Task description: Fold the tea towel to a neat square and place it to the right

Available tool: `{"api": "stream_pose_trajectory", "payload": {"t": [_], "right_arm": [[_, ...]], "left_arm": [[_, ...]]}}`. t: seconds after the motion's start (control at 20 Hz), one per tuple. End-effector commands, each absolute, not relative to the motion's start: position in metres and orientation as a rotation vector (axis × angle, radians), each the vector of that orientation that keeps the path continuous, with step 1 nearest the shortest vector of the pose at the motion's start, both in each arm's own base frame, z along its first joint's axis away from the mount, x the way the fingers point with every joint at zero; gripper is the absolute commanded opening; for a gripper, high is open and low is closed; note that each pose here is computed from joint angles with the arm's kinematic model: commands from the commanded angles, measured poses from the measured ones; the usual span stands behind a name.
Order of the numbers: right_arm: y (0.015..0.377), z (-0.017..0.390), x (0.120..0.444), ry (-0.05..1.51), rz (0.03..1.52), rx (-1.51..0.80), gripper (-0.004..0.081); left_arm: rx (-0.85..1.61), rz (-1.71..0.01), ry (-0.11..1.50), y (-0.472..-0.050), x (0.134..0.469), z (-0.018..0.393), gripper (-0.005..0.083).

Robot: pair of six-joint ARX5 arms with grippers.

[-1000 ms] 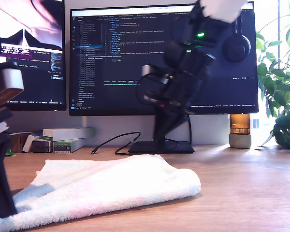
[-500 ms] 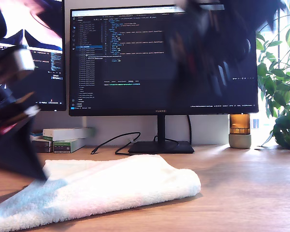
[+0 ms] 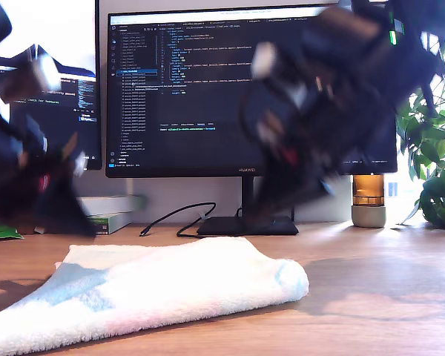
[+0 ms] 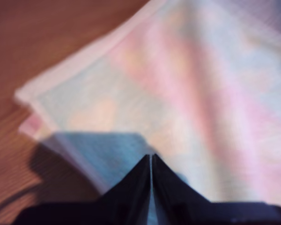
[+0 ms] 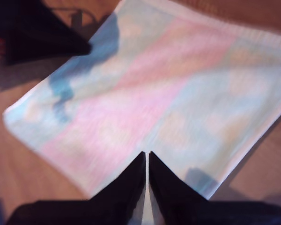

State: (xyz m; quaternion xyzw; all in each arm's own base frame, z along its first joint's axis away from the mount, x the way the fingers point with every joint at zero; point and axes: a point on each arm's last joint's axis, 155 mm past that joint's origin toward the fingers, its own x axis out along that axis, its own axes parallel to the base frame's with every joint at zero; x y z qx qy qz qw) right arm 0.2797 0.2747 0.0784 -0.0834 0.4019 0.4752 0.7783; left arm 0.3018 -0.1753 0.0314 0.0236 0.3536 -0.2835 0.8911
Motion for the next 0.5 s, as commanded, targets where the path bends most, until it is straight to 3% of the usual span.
{"api": "stream_pose_trajectory", "payload": {"t": [0.0,0.45], "right_arm": [[0.275,0.071,0.269,0.914,1.049,-0.166,-0.0012],[0.266,0.037,0.256,1.069,1.015,-0.158,-0.0012]], "left_arm": [[0.041,-0.616,0.71,-0.178,0.303,0.03,-0.0021],[0.047,-0.635,0.738,-0.179,0.309,0.0,-0.0021]]}}
